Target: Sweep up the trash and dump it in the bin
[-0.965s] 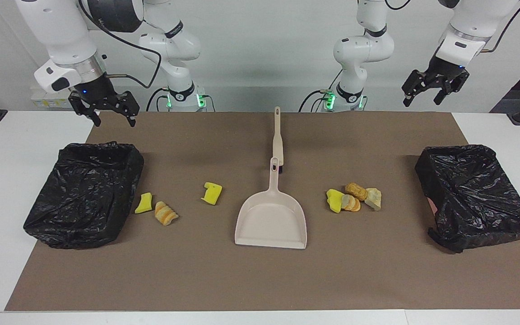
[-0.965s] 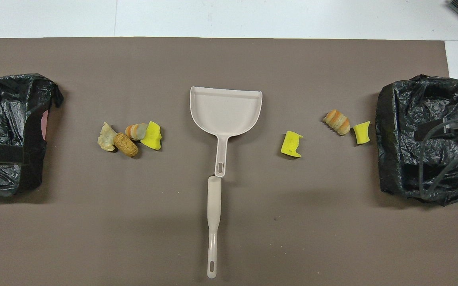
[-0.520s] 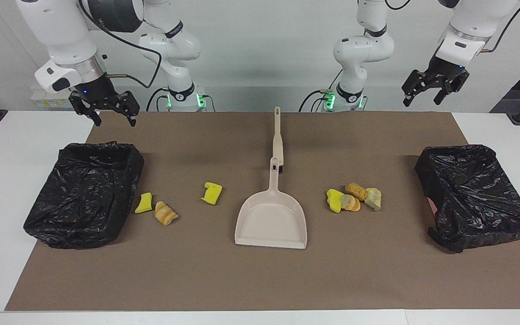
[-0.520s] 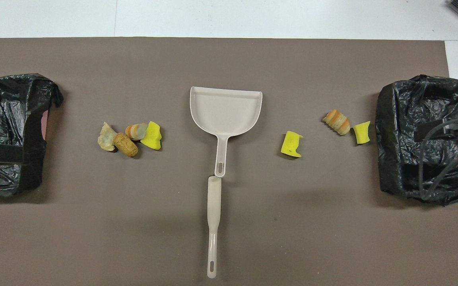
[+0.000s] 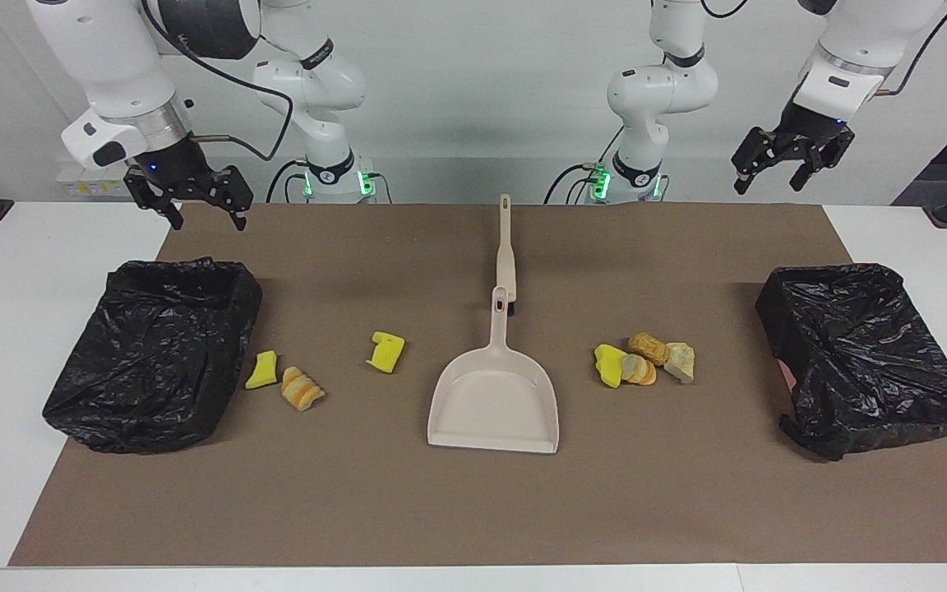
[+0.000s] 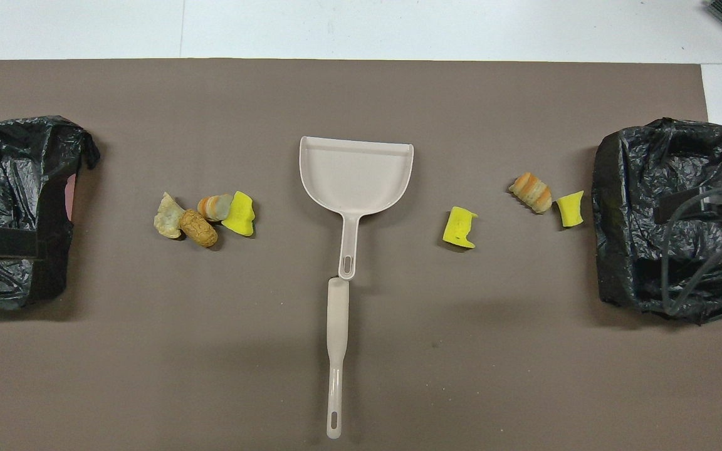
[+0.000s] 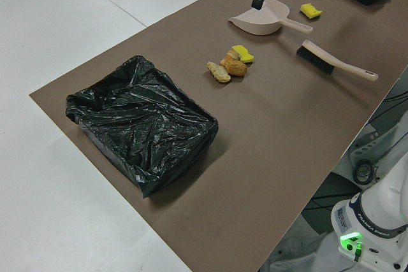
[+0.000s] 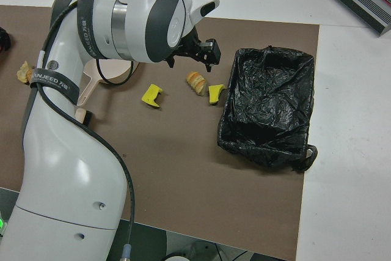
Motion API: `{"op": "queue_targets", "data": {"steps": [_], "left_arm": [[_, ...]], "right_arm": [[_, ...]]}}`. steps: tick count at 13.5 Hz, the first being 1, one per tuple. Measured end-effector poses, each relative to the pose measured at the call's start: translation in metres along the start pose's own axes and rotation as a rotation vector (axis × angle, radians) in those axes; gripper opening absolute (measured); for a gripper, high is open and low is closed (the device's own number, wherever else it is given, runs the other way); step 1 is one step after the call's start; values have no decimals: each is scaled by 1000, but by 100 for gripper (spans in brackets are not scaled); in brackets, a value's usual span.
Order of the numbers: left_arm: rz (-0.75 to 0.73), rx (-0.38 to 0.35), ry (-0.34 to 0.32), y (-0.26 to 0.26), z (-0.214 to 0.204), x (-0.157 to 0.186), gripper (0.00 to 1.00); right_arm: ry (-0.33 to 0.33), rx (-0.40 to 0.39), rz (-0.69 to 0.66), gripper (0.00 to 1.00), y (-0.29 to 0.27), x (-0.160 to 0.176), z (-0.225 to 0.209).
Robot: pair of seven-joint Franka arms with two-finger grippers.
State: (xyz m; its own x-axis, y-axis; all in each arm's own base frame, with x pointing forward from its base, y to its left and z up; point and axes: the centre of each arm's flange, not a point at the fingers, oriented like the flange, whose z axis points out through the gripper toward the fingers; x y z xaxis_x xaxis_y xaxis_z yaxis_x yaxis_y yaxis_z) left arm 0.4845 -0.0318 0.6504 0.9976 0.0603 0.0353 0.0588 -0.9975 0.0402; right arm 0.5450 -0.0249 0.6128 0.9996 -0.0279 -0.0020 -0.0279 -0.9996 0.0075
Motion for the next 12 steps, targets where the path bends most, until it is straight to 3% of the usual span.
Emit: {"op": "queue_targets", "data": {"steps": [8, 12], "left_arm": [[28, -3, -3, 14, 4, 0, 100], [155, -19, -7, 102, 63, 2, 100]], "right_arm": [[-44, -1, -114, 100, -42, 4, 30], [-71, -1, -182, 100, -111, 32, 82]]}}
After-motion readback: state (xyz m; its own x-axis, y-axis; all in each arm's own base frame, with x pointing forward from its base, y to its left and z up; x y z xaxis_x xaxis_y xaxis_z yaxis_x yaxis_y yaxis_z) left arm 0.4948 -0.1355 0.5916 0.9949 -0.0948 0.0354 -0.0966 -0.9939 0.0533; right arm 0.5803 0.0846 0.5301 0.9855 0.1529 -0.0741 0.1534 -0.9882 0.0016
